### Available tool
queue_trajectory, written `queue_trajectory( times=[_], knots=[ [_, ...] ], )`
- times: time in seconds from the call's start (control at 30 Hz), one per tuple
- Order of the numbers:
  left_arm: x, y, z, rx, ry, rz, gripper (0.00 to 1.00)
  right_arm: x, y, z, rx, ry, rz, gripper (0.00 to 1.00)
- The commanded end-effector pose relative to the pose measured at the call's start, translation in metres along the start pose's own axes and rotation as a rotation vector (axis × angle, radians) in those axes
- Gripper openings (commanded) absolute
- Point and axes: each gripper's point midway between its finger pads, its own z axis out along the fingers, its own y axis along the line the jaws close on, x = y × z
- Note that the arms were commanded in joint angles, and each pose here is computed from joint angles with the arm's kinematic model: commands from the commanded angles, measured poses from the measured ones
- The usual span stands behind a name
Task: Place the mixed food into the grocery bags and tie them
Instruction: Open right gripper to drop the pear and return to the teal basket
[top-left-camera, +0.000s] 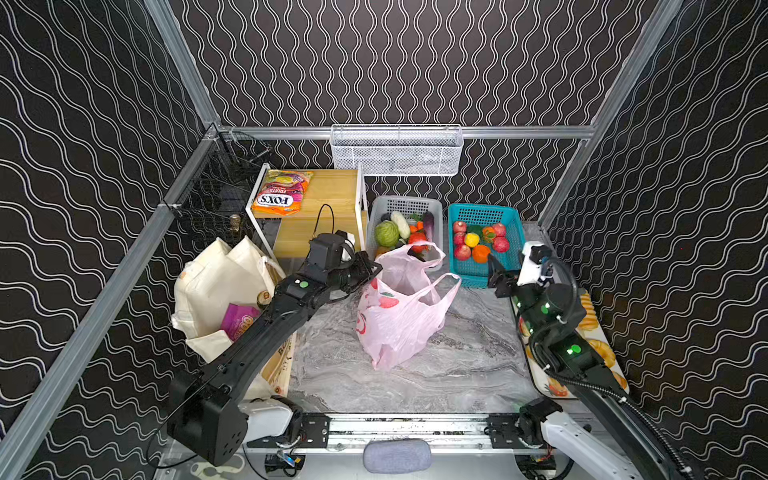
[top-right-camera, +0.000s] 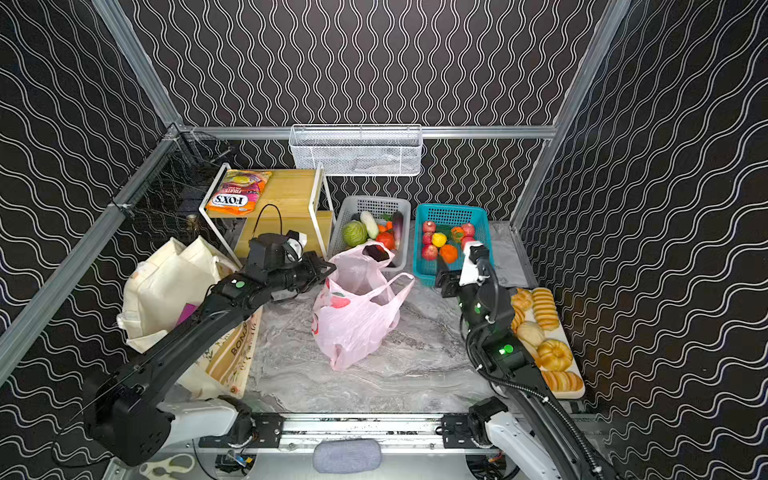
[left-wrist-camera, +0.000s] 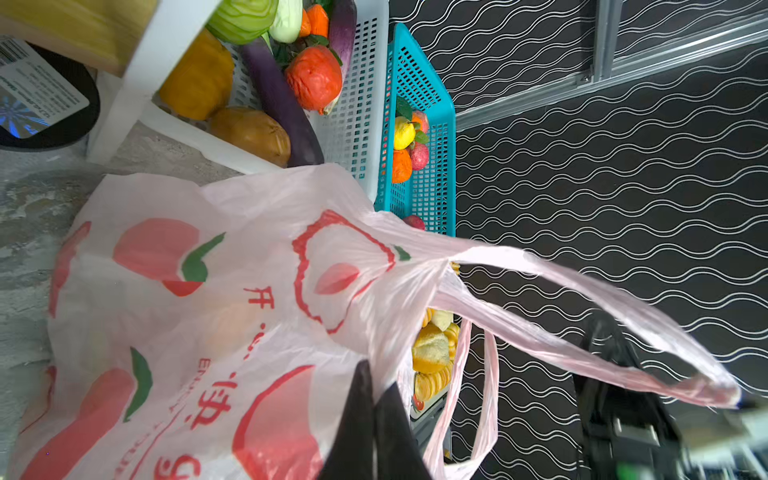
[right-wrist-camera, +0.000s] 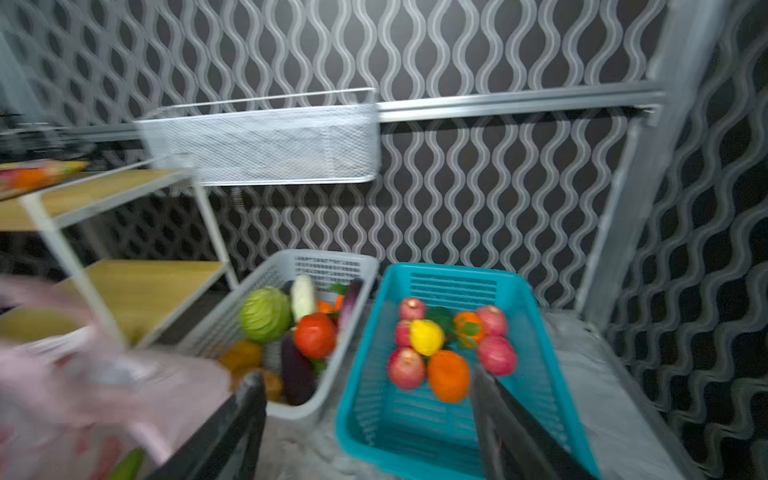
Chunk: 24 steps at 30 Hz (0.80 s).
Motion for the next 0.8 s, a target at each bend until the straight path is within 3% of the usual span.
queue_trajectory(
  times=[0.0, 0.17, 0.3, 0.53, 0.77],
  knots=[
    [-0.002, -0.002, 0.0, 0.019, -0.013, 0.006, 0.0, 0.037, -0.028, 0.022, 0.075, 0.196, 0.188, 0.77],
    [-0.001, -0.005, 0.004, 0.05, -0.006, 0.0, 0.0, 0.099, -0.033, 0.072, 0.112, 0.452, 0.215, 0.81],
    [0.002, -0.011, 0.006, 0.076, 0.023, 0.024, 0.0, 0.125, -0.033, 0.125, 0.14, 0.614, 0.189, 0.82],
    [0.003, -0.017, 0.006, 0.101, 0.037, 0.041, 0.0, 0.17, -0.038, 0.21, 0.175, 0.713, 0.122, 0.84],
    [0.007, -0.012, 0.007, 0.093, 0.047, 0.034, 0.0, 0.209, -0.046, 0.253, 0.208, 0.787, 0.035, 0.85]
  ],
)
